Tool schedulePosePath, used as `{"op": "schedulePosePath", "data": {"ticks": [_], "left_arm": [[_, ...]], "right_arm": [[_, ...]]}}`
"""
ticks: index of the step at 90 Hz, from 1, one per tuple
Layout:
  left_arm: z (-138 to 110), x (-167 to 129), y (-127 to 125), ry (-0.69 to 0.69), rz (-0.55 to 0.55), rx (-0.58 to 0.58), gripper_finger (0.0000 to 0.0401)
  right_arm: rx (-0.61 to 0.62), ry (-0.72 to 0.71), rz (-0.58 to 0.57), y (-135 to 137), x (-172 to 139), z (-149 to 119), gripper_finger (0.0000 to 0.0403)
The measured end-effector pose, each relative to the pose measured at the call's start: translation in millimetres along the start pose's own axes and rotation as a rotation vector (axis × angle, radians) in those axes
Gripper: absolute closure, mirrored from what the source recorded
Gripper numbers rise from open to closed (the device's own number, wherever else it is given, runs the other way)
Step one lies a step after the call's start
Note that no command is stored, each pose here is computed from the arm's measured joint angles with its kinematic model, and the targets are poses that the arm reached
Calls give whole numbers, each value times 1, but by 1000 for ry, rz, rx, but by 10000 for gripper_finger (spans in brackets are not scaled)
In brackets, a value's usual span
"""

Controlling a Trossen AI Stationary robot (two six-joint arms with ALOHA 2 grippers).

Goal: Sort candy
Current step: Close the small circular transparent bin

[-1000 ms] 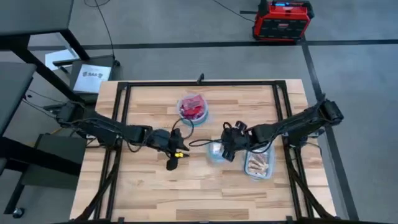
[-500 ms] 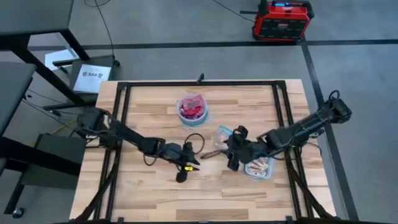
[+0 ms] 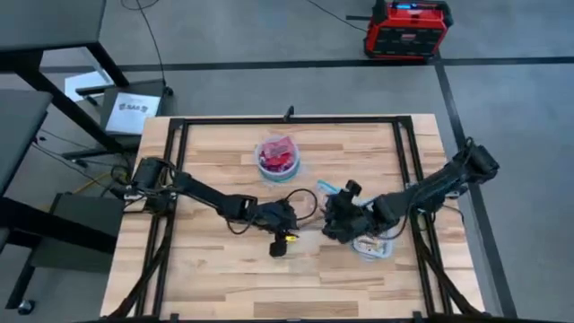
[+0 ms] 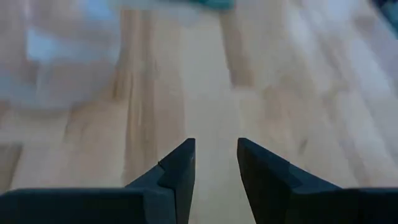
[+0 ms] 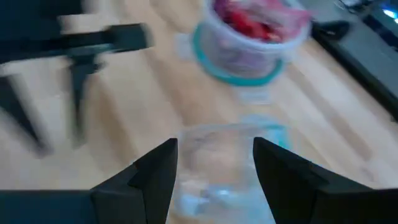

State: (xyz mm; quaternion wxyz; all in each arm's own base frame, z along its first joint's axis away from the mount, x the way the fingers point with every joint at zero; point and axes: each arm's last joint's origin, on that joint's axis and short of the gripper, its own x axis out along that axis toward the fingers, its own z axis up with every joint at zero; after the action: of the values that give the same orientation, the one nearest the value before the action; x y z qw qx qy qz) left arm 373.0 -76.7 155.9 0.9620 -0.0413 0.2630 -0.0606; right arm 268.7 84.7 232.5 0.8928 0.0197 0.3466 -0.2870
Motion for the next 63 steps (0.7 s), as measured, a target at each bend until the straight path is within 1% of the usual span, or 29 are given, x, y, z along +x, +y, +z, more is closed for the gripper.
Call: {"op": "schedulePosePath", "data": {"ticks": [12,23,31,38,54,63], "left_arm": [[2,1,1,-23,0,-3,294],[8,1,7,-77,10,0,294],[13,0,13,-122,20,-25,294],[13,0,20,-117,39,-74,294],[14,0,37,-127,143,-132,294],[14,0,42,-128,164,-156,294]], "right_arm": [[32,93,20,-23,1,7,207],[50,154,5,-39,4,10,207],[63,178,17,-44,7,12,207],[54,196,32,-45,8,12,207],[47,211,34,-47,8,11,207],[57,226,51,-45,6,10,207]]}}
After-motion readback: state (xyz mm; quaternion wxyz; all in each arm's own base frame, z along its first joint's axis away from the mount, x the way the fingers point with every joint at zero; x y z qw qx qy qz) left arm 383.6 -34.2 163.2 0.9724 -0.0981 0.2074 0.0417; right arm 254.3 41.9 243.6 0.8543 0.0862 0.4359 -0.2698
